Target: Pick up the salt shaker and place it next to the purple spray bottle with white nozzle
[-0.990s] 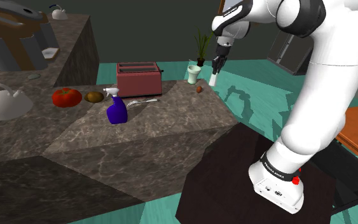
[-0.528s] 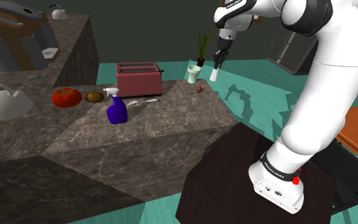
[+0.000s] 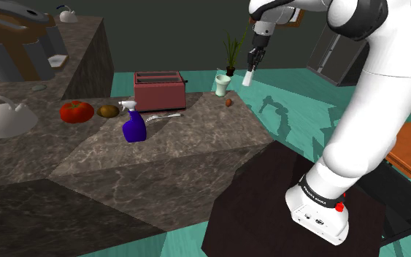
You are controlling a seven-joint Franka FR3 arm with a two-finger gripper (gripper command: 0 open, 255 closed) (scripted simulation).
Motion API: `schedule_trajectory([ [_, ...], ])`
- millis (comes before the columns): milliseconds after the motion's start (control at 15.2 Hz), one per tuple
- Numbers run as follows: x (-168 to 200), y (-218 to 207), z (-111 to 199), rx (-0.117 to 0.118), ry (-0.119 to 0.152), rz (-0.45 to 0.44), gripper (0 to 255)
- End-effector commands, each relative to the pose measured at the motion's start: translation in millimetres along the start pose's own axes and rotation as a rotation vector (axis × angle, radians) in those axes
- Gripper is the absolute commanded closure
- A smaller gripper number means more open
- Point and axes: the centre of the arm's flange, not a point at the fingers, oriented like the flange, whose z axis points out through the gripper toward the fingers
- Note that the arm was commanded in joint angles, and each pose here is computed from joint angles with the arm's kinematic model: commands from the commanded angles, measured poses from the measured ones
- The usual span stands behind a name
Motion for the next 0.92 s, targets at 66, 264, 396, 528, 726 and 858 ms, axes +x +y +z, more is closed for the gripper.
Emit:
schedule_trajectory([
  [66, 0, -2, -15, 0.0, 0.0, 0.0, 255],
  [264, 0, -3, -31, 0.0, 0.0, 0.0, 255],
  [396, -1, -4, -42, 0.0, 0.0, 0.0, 255],
  [528, -1, -5, -52, 0.0, 0.0, 0.0, 255],
  [726, 3, -32, -55, 0.0, 0.0, 0.0, 255],
  [858, 6, -58, -52, 0.0, 0.0, 0.0, 255],
])
